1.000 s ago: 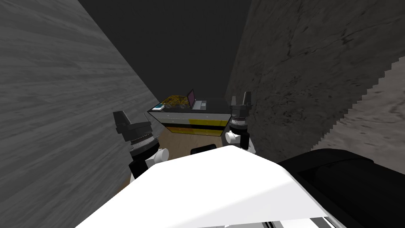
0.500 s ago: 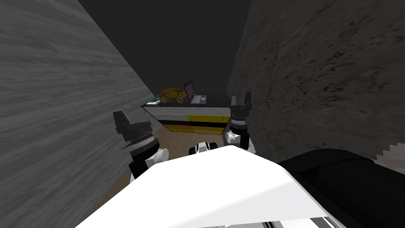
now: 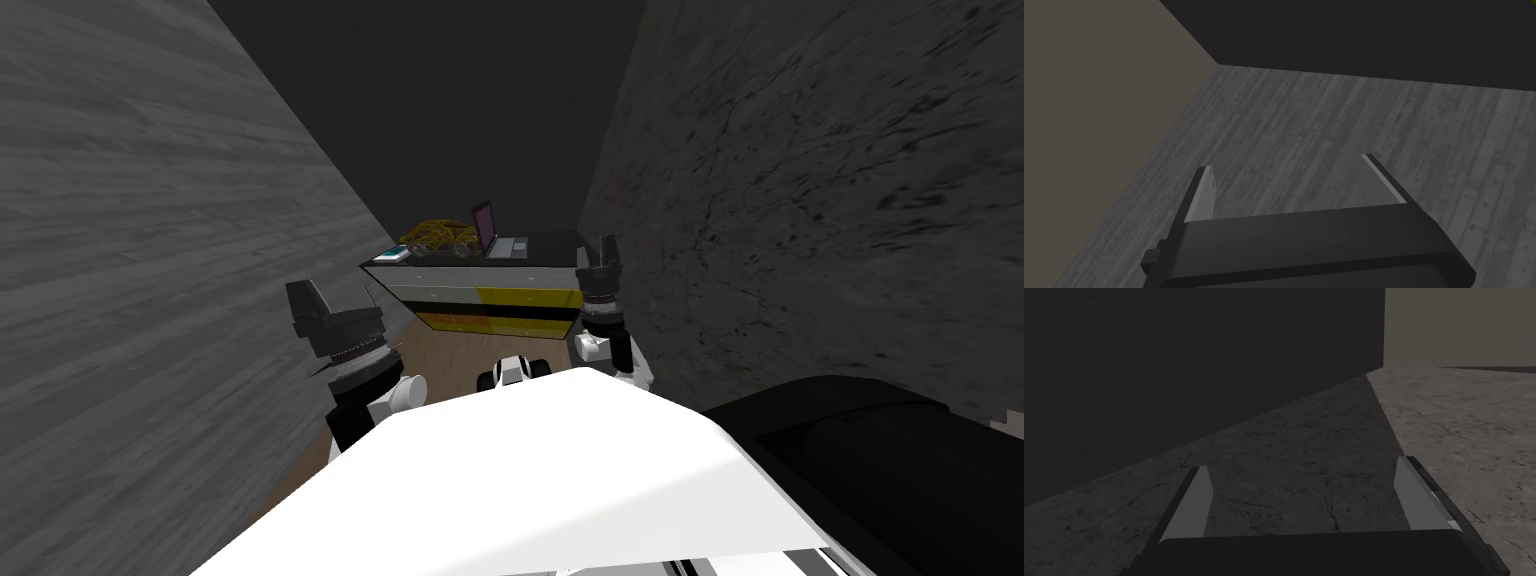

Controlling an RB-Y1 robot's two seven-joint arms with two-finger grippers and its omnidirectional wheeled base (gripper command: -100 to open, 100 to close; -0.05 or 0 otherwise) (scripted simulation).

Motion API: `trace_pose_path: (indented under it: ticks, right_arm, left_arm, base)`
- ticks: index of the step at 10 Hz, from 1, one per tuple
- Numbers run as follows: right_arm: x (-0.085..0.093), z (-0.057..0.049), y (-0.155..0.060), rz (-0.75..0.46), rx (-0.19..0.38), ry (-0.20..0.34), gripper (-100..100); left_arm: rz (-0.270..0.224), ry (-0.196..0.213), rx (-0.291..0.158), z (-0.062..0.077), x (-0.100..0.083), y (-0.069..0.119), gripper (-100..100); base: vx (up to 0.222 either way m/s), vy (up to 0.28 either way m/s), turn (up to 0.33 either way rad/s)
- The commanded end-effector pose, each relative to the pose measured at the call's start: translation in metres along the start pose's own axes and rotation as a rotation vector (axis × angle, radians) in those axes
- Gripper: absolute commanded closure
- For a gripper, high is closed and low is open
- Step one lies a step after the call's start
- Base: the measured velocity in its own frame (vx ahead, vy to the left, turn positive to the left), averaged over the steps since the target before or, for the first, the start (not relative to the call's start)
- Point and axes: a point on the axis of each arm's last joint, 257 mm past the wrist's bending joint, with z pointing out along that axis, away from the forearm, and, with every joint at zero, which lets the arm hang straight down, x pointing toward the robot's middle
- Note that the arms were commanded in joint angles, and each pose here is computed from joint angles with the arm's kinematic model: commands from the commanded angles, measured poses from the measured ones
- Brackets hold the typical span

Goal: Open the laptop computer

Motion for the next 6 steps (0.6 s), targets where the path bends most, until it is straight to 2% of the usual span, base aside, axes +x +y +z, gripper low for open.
trace_pose_path:
  ticks: [1, 2, 3, 5, 6]
  right_arm:
    - [0.004, -0.002, -0.020, -0.078, 0.041, 0.071, -100]
    - [0.004, -0.002, -0.030, -0.120, 0.062, 0.099, -100]
    - [0.006, -0.002, -0.030, -0.125, 0.060, 0.115, -100]
    - [0.003, -0.003, -0.052, -0.223, 0.101, 0.170, -100]
    - [0.005, -0.003, -0.052, -0.229, 0.099, 0.185, -100]
  left_arm:
    - [0.000, 0.000, 0.000, 0.000, 0.000, 0.000, 0]
    - [0.000, 0.000, 0.000, 0.000, 0.000, 0.000, 0]
    - [0.000, 0.000, 0.000, 0.000, 0.000, 0.000, 0]
    - [0.000, 0.000, 0.000, 0.000, 0.000, 0.000, 0]
    - [0.000, 0.000, 0.000, 0.000, 0.000, 0.000, 0]
  base:
    - [0.016, 0.127, 0.008]
    - [0.016, 0.174, 0.006]
    - [0.005, 0.143, 0.000]
    - [0.003, 0.177, 0.011]
    - [0.009, 0.155, -0.003]
